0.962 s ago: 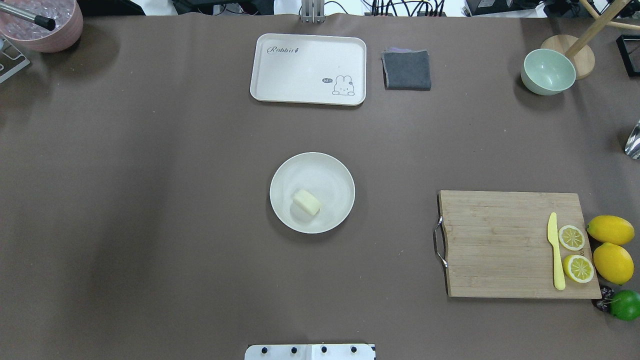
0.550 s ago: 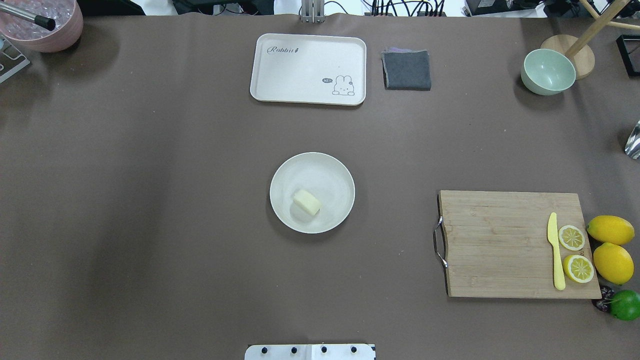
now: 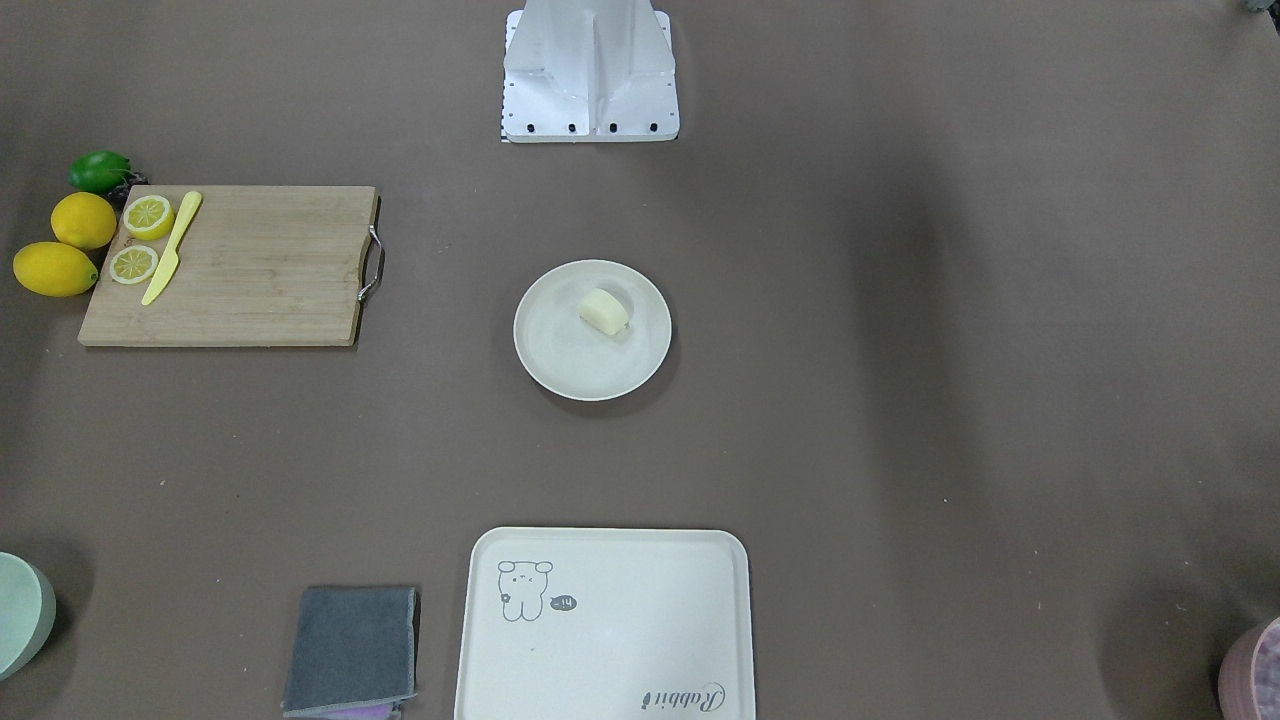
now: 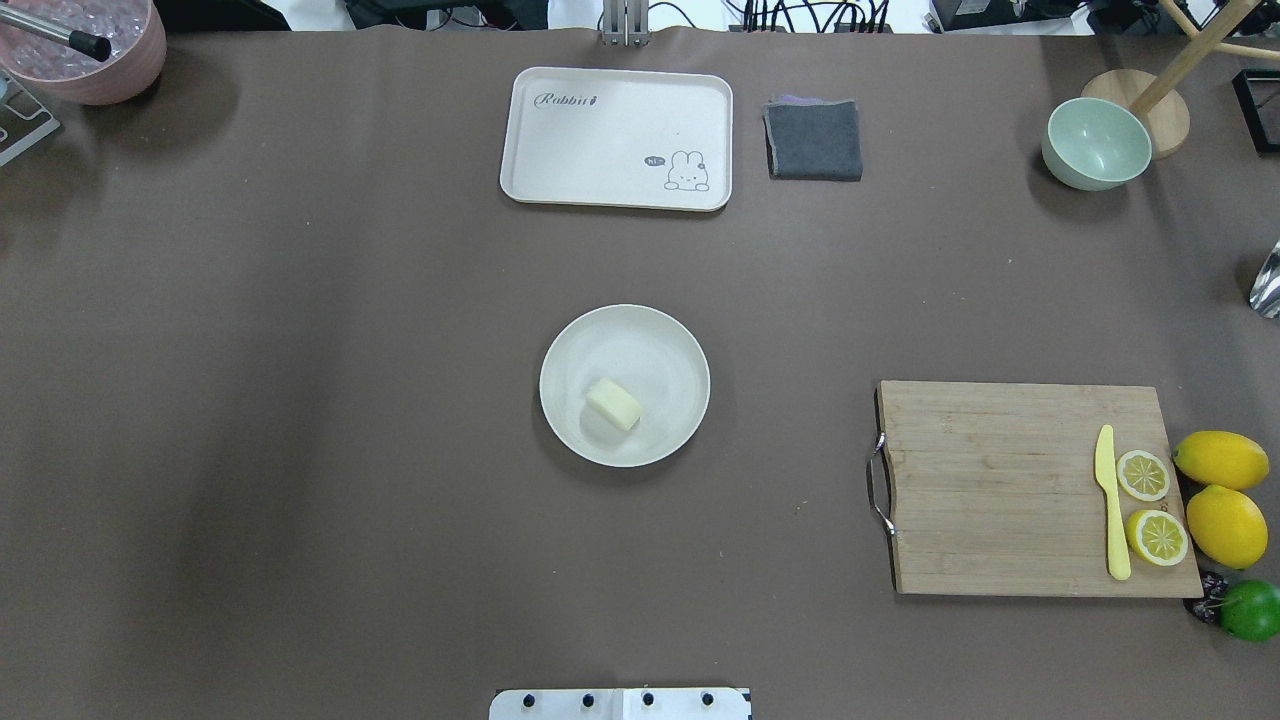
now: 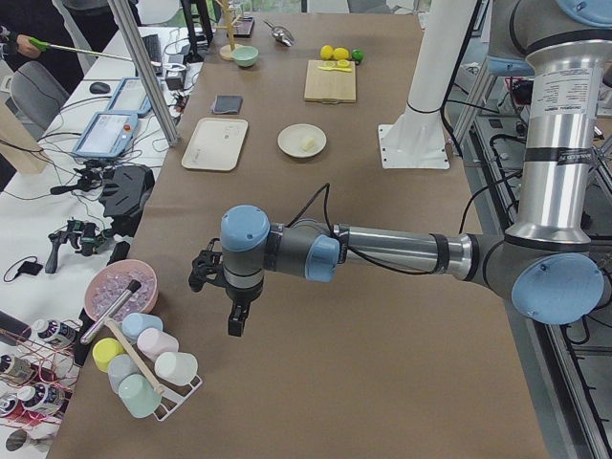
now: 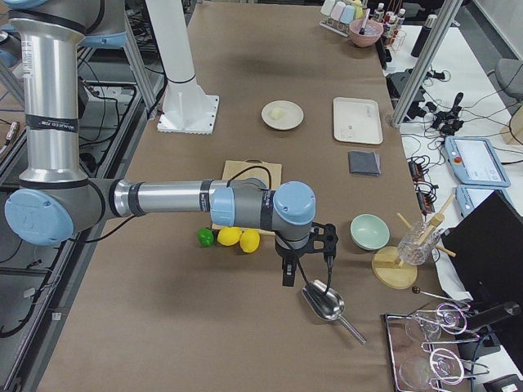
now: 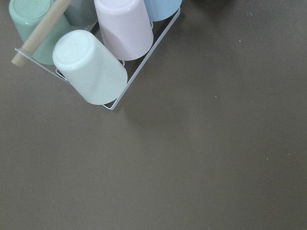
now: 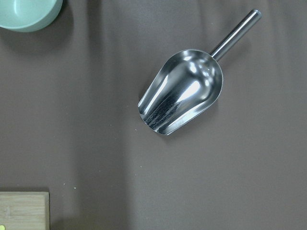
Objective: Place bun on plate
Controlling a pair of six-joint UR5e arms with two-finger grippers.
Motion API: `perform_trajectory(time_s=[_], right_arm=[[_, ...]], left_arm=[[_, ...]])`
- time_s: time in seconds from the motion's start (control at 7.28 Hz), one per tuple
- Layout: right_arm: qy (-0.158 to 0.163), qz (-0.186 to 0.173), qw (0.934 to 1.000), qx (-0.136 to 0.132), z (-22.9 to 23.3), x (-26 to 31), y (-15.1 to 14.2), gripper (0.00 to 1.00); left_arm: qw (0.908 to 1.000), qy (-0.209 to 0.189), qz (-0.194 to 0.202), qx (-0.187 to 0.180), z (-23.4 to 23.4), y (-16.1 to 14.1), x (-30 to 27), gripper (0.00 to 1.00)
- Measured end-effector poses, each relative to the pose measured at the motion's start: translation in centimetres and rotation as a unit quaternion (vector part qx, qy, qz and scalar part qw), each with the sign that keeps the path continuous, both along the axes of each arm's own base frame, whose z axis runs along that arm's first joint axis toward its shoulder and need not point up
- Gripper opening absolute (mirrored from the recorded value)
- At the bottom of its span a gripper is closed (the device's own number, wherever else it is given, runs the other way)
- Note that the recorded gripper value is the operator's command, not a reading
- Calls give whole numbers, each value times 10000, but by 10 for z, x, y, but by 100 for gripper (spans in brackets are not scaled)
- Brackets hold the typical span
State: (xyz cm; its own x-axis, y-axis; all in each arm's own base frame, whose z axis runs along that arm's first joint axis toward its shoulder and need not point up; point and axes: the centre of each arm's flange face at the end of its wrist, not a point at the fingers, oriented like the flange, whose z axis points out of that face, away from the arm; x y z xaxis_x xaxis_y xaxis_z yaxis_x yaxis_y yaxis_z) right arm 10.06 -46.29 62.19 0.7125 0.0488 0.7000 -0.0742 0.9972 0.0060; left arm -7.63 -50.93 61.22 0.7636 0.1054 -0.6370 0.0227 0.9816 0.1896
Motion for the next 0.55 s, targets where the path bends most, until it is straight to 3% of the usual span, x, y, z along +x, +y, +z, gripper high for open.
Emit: perform_trajectory(time_s=[0.55], right_arm=[[-3,-1,10000,54,-6,0,1,100]], left_arm=[[10000,-3,3,-36,4,2,0,98]])
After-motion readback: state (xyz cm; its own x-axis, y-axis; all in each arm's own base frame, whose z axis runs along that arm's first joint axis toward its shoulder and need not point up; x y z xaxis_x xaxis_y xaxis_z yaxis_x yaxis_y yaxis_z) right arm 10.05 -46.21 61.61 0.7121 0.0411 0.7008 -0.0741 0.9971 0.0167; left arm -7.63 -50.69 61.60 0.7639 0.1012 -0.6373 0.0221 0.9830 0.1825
